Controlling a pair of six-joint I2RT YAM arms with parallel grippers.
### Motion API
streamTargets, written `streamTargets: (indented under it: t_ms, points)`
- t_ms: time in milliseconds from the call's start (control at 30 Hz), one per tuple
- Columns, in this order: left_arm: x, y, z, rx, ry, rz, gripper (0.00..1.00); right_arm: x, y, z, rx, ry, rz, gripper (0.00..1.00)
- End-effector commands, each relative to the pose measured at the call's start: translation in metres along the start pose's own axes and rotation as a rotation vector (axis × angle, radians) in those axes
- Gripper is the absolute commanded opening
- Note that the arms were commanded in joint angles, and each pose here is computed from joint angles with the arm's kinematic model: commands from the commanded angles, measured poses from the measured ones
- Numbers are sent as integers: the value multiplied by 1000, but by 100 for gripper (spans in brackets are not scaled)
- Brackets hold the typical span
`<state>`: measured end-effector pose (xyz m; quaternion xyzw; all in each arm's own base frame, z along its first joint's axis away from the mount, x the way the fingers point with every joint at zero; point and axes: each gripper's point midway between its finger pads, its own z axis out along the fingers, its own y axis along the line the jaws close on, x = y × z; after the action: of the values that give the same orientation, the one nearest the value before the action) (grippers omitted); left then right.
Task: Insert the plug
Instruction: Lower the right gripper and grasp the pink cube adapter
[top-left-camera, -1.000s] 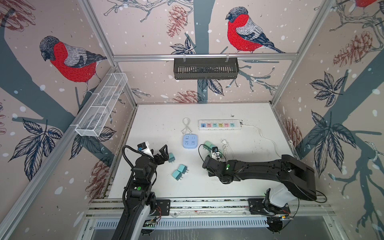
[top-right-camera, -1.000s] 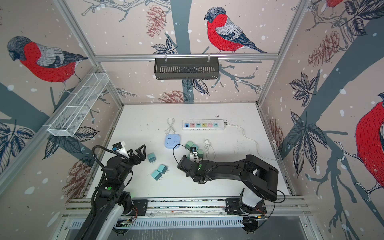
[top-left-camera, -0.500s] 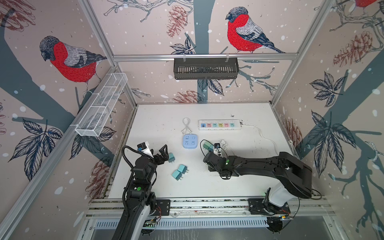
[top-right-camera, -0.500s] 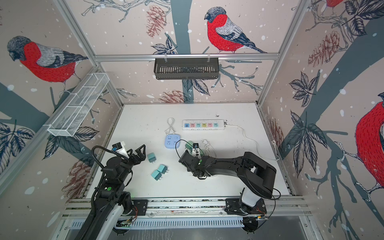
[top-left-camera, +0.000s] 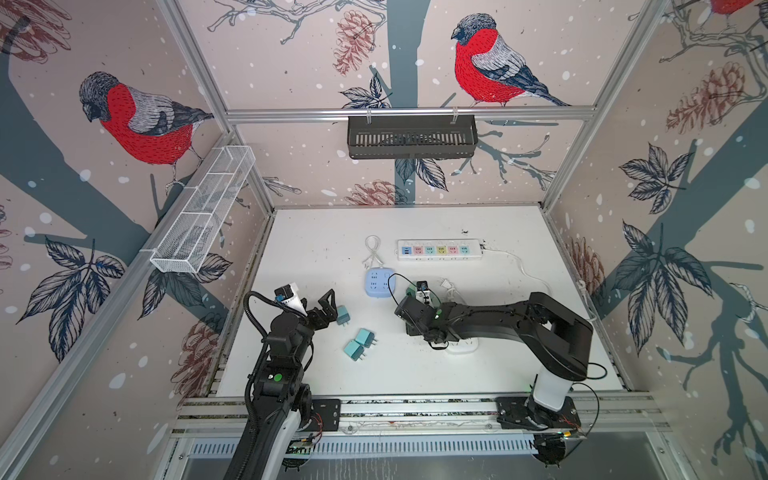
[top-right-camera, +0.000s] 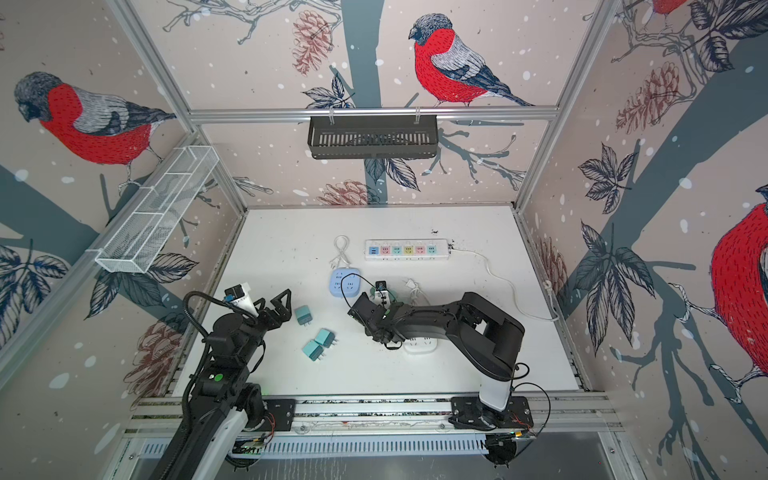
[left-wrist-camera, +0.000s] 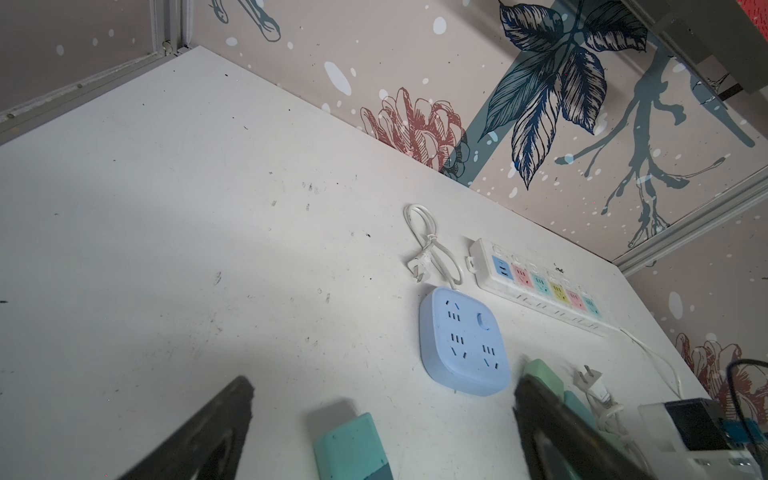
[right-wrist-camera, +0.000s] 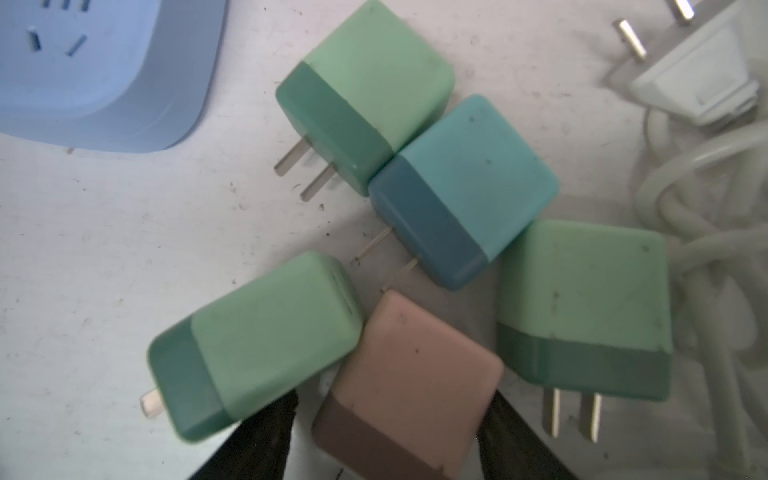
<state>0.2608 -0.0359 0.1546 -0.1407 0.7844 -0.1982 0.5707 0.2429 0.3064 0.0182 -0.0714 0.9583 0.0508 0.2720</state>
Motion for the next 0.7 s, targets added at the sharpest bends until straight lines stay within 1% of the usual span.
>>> streamTargets:
  t_ms: [0,167,267,400,667]
  points:
    - [-7,-3,0,13,-29,2,98,-2,1,3,7,1,-14,70]
    - [-8,-4,0,14,-32,2,98,-7,0,9,22,2,-20,69]
    - [-7,-3,0,13,-31,2,98,-8,-4,12,32,8,-19,67]
    - [-8,-4,0,15,-32,2,98,-7,-7,11,36,5,-24,50]
    - [-7,-4,0,20,-34,7,98,0,-2,-2,7,-12,-40,34]
